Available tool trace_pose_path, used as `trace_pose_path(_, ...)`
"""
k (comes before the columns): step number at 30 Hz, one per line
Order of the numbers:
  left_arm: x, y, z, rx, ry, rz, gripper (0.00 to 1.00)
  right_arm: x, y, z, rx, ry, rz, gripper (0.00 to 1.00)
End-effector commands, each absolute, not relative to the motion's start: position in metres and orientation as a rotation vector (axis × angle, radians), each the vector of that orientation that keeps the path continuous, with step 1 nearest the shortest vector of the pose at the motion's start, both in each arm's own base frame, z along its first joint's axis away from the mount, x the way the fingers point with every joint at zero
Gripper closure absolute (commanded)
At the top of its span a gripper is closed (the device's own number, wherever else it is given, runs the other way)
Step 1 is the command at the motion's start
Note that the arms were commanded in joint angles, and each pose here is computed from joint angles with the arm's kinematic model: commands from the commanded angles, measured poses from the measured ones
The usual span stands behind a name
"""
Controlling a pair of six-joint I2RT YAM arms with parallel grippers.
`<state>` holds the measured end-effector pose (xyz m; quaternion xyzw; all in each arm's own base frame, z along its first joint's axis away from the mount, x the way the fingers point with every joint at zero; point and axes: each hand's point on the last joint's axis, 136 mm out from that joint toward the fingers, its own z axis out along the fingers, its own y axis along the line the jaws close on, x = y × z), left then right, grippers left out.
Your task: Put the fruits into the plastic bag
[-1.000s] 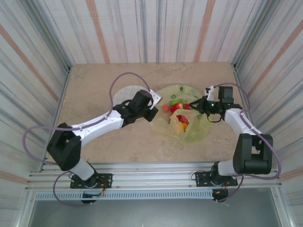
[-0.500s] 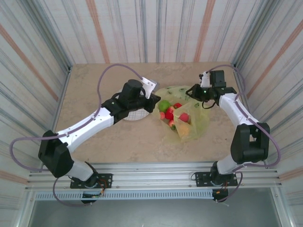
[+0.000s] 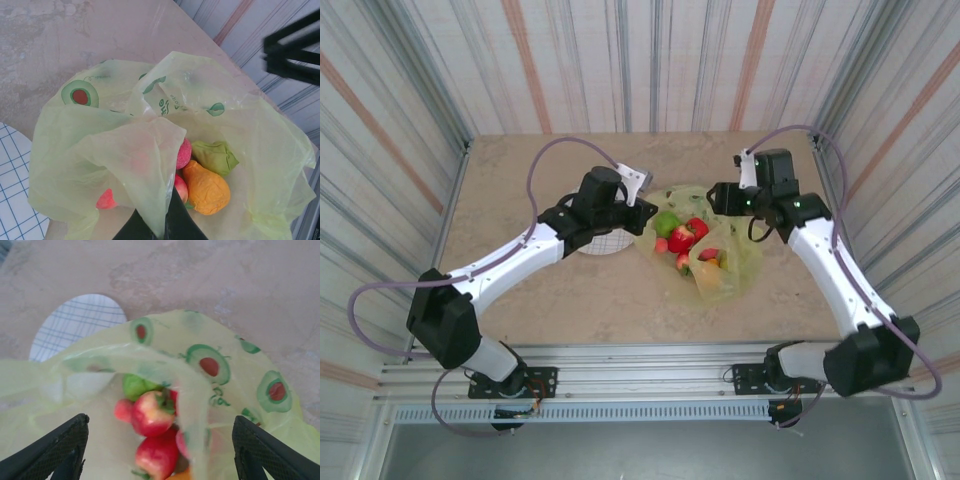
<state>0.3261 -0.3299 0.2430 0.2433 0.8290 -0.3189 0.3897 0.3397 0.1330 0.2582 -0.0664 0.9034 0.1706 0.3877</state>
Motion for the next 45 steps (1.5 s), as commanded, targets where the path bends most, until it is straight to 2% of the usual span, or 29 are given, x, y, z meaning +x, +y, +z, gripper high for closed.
trace_pose_path(1,0.328,-0.331,0.251,0.602,2.089,-0.841,1.00,0.306,0.131,0.261,-0.262,2.273,0.294,0.21)
trace_pose_path(7,0.331,-0.327,0.249,0.569,2.105,-0.842,1.00,0.251,0.152,0.249,-0.425,2.299,0.204,0.28)
trace_pose_path(13,0.334,-0.326,0.249,0.551,2.110,-0.842,1.00,0.220,0.180,0.235,-0.566,2.295,0.145,0.34)
trace_pose_path(28,0.336,-0.323,0.242,0.532,2.120,-0.852,1.00,0.238,0.190,0.173,-0.575,2.367,-0.093,0.45)
trace_pose_path(32,0.338,-0.321,0.241,0.524,2.123,-0.854,1.00,0.248,0.194,0.159,-0.560,2.392,-0.073,0.59)
trace_pose_path(38,0.341,-0.317,0.246,0.504,2.115,-0.861,1.00,0.255,0.189,0.176,-0.521,2.371,-0.003,0.98)
trace_pose_path(45,0.348,-0.311,0.266,0.444,2.084,-0.847,1.00,0.263,0.163,0.253,-0.305,2.254,0.369,1.00)
